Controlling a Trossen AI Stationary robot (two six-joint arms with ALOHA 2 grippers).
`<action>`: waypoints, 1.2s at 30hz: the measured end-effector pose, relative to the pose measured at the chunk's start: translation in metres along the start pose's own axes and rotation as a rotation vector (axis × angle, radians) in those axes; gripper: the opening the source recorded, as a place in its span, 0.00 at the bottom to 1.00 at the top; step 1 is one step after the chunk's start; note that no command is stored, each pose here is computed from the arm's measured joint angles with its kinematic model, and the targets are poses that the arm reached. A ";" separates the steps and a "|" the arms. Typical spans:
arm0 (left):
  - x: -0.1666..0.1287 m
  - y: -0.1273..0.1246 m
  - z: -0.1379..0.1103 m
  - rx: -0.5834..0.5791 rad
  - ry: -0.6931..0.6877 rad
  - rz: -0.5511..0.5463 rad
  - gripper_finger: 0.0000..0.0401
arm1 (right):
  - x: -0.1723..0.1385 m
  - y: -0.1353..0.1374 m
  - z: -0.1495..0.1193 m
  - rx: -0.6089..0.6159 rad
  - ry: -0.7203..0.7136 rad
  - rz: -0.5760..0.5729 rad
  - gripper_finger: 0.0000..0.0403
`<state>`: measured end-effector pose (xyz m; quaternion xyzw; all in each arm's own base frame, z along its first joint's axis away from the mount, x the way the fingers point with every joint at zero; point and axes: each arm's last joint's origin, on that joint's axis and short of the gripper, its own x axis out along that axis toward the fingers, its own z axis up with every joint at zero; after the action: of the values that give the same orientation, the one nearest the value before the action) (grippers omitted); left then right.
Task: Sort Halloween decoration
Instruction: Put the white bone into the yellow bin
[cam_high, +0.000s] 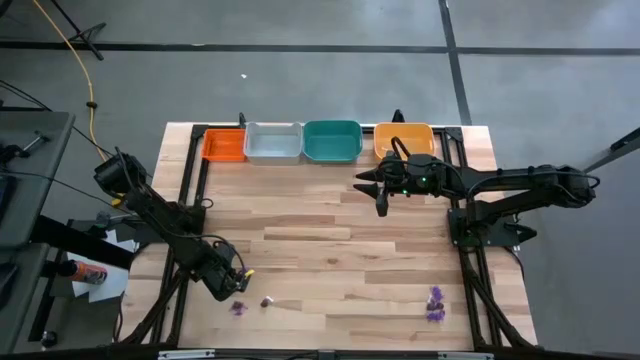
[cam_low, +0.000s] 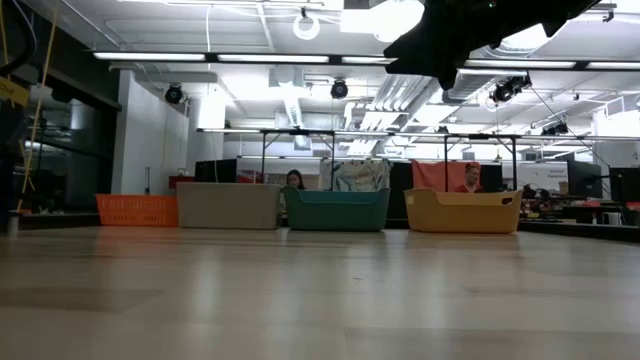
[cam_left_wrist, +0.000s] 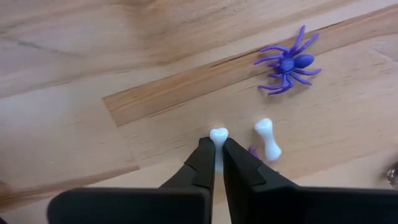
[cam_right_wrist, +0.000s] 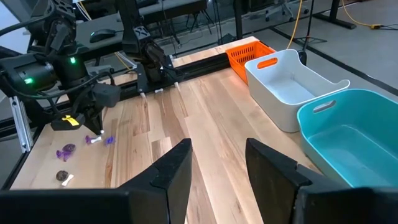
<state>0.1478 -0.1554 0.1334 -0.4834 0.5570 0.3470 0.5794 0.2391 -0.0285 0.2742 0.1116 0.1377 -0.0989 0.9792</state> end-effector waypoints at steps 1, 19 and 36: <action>-0.001 0.000 0.000 0.006 0.001 -0.005 0.01 | 0.000 0.000 0.000 0.000 0.000 0.000 0.36; -0.099 0.042 0.047 0.174 -0.335 -0.374 0.00 | 0.000 0.000 0.000 -0.002 0.000 0.000 0.36; -0.157 -0.029 0.157 0.484 -1.109 -0.695 0.00 | 0.000 0.000 0.007 0.093 -0.080 -0.046 0.36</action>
<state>0.2019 0.0065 0.2786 -0.2424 0.0535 0.2031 0.9472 0.2404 -0.0304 0.2804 0.1498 0.0961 -0.1321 0.9751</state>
